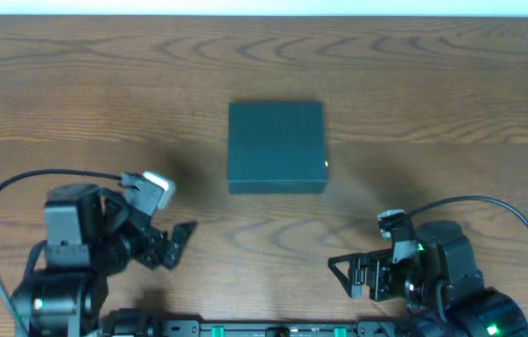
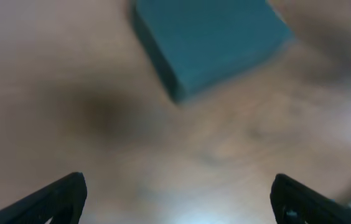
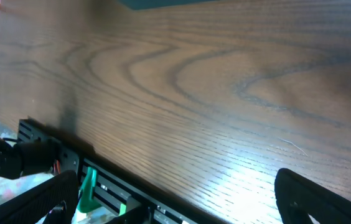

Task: Pack container

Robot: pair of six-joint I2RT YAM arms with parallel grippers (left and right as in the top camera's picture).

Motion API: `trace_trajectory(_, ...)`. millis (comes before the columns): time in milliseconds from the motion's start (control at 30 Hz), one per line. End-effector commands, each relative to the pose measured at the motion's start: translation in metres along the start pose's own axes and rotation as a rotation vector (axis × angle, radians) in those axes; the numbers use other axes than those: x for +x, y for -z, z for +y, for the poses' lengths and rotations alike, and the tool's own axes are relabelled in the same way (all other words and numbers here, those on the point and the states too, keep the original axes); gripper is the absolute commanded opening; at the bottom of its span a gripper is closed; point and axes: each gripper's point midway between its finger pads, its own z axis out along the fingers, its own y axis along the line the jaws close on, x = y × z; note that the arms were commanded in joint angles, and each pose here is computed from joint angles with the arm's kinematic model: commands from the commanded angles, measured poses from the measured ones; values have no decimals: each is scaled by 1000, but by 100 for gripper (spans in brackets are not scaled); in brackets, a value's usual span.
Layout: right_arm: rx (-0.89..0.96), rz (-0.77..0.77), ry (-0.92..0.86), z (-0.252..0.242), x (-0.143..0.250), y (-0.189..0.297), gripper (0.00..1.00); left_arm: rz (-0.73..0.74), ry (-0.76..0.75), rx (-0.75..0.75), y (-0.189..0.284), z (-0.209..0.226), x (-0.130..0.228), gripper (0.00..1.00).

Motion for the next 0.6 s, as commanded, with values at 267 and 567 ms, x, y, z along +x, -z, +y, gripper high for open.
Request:
trace_trajectory(267,0,0,-5,0,1,0,99,-221,96,-394,-12,58,34,95)
trace_trajectory(567,0,0,-5,0,1,0,99,-349,230,-464,-38,73,71,95)
